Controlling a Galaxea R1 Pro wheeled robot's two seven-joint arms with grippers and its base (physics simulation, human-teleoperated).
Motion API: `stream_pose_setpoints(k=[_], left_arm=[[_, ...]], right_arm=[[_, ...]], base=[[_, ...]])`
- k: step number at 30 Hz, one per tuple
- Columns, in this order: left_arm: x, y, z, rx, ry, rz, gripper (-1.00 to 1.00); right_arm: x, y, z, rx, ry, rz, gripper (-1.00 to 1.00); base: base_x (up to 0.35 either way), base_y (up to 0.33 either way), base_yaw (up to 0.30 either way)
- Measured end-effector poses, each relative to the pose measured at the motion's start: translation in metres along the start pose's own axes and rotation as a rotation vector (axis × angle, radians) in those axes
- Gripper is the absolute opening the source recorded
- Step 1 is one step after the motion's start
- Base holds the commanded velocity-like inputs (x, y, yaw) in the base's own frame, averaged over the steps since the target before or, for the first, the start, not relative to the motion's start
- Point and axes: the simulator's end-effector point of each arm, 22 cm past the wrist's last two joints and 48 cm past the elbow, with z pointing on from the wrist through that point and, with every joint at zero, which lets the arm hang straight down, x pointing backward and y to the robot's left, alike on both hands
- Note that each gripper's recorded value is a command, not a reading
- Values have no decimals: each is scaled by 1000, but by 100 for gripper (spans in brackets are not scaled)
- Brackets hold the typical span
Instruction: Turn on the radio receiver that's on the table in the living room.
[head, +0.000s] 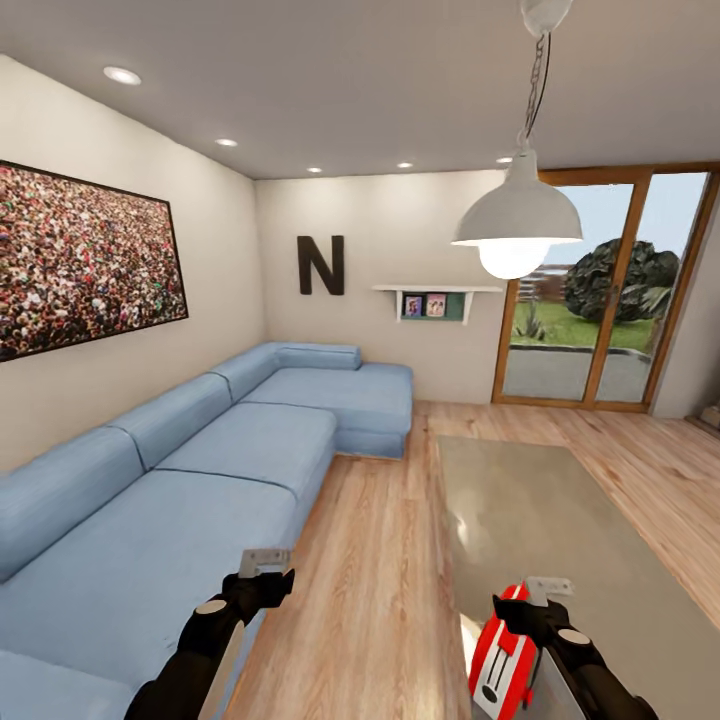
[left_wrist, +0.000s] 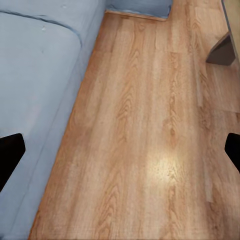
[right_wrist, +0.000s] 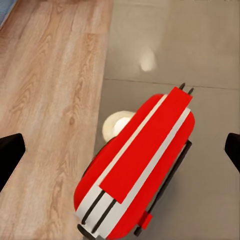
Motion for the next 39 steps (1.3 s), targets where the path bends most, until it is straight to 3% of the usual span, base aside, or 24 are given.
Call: stream_pose_setpoints(k=[10, 39], left_arm=[[0, -1, 0, 1, 0, -1, 100], [0, -1, 0, 2, 0, 1, 100]], right_arm=[[0, -1, 0, 2, 0, 1, 100], [0, 3, 0, -8, 1, -4, 100]], base=[[1, 3, -187], [20, 15, -2]])
